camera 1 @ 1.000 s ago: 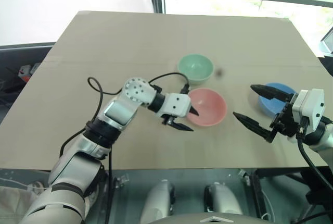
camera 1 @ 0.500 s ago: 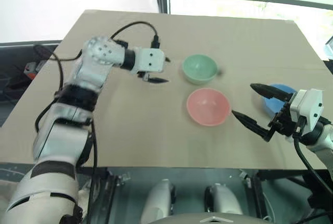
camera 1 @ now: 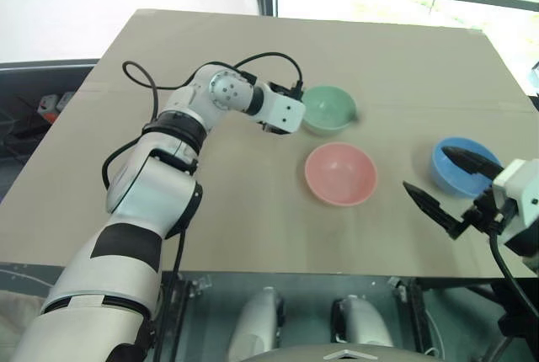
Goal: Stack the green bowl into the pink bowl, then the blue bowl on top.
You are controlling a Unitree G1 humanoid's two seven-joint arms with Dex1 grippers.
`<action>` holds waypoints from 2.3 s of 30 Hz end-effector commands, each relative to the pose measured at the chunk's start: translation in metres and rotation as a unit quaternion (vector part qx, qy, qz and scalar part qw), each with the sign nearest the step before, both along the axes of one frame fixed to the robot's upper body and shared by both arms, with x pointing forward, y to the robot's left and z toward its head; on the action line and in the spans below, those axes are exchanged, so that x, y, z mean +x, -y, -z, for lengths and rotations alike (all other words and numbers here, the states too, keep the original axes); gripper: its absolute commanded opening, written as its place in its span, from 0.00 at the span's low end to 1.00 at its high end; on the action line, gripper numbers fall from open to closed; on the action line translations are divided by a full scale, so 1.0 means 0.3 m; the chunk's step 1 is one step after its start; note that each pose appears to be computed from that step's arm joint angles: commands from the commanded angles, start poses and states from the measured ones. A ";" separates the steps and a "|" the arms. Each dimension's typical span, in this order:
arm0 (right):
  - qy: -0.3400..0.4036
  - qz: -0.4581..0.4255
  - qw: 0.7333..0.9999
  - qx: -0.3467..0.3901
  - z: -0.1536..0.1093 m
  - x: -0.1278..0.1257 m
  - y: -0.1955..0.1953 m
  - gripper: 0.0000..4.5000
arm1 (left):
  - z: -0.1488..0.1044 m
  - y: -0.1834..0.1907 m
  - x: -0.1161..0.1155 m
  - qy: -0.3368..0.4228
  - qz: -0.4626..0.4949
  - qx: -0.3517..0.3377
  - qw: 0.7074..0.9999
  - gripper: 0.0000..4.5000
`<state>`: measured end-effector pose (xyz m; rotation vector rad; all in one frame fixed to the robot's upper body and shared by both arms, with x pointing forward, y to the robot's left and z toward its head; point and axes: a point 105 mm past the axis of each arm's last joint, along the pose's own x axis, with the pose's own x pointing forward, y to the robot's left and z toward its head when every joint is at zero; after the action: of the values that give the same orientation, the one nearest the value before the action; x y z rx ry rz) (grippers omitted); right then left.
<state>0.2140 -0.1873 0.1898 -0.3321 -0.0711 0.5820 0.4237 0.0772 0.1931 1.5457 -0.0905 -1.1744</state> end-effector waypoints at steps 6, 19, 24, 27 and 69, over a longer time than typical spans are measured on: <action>0.030 0.024 0.999 -0.009 -0.039 -0.031 -0.006 1.00 | -0.053 0.082 0.023 0.065 0.017 -0.004 0.998 0.75; 0.033 0.024 0.999 -0.010 -0.042 -0.023 -0.013 1.00 | -0.007 0.096 0.010 0.045 0.029 0.009 0.999 0.01; 0.034 0.026 0.999 -0.009 -0.038 -0.015 -0.009 1.00 | -0.071 0.135 -0.044 0.015 0.083 -0.052 0.995 0.01; 0.034 0.030 0.999 -0.007 -0.036 -0.014 -0.004 1.00 | -0.127 0.164 -0.102 -0.020 0.139 -0.093 0.986 0.01; -0.050 0.147 0.966 -0.207 0.145 0.113 0.235 1.00 | -0.177 -0.007 -0.382 -0.351 0.158 -0.285 0.878 0.77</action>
<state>0.2362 -0.2447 0.1551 -0.6411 0.1407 0.3734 0.3161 0.0694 0.2298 0.6506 -0.1974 -1.7446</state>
